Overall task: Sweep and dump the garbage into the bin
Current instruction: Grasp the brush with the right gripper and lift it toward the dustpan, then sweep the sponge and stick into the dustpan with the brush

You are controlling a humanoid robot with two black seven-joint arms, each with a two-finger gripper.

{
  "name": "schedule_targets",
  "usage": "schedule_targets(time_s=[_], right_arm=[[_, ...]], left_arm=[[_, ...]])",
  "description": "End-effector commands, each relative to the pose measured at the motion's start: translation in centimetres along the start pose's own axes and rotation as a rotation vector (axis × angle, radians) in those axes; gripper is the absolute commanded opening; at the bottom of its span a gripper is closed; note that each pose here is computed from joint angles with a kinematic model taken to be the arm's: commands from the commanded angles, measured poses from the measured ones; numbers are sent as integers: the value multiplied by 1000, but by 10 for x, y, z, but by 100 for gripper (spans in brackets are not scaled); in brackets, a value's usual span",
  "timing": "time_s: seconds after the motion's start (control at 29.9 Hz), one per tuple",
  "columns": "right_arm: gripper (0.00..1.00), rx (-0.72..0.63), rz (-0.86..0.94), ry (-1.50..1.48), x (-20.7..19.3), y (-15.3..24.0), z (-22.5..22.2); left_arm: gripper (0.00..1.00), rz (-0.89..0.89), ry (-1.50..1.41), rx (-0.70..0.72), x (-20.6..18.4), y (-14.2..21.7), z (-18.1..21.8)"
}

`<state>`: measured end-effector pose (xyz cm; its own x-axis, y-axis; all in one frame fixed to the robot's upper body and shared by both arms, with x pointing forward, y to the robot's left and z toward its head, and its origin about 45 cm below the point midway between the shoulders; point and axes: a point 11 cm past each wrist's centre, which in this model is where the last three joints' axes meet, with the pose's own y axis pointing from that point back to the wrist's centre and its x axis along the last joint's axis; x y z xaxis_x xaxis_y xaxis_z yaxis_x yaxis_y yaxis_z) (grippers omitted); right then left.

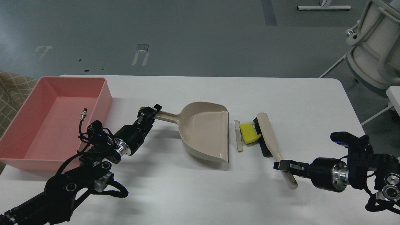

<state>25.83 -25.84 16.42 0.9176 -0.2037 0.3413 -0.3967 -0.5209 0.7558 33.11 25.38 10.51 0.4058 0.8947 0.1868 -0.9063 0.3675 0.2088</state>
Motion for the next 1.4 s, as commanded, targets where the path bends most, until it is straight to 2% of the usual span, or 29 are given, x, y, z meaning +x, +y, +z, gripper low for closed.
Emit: schedule_targets(time_s=[0.0, 0.53, 0.8, 1.1, 1.37], right_arm=[[0, 33, 9, 8, 5, -7, -14], [0, 174, -2, 3, 4, -43, -78], [0, 277, 32, -18, 28, -34, -110], [0, 257, 132, -63, 60, -5, -90], [0, 136, 127, -127, 49, 8, -38]], left_arm=[[0, -1, 3, -2, -2, -1, 0], [0, 5, 11, -25, -7, -3, 3], [0, 13, 8, -12, -4, 0, -3], [0, 16, 18, -5, -6, 5, -10], [0, 15, 19, -3, -7, 6, -11]])
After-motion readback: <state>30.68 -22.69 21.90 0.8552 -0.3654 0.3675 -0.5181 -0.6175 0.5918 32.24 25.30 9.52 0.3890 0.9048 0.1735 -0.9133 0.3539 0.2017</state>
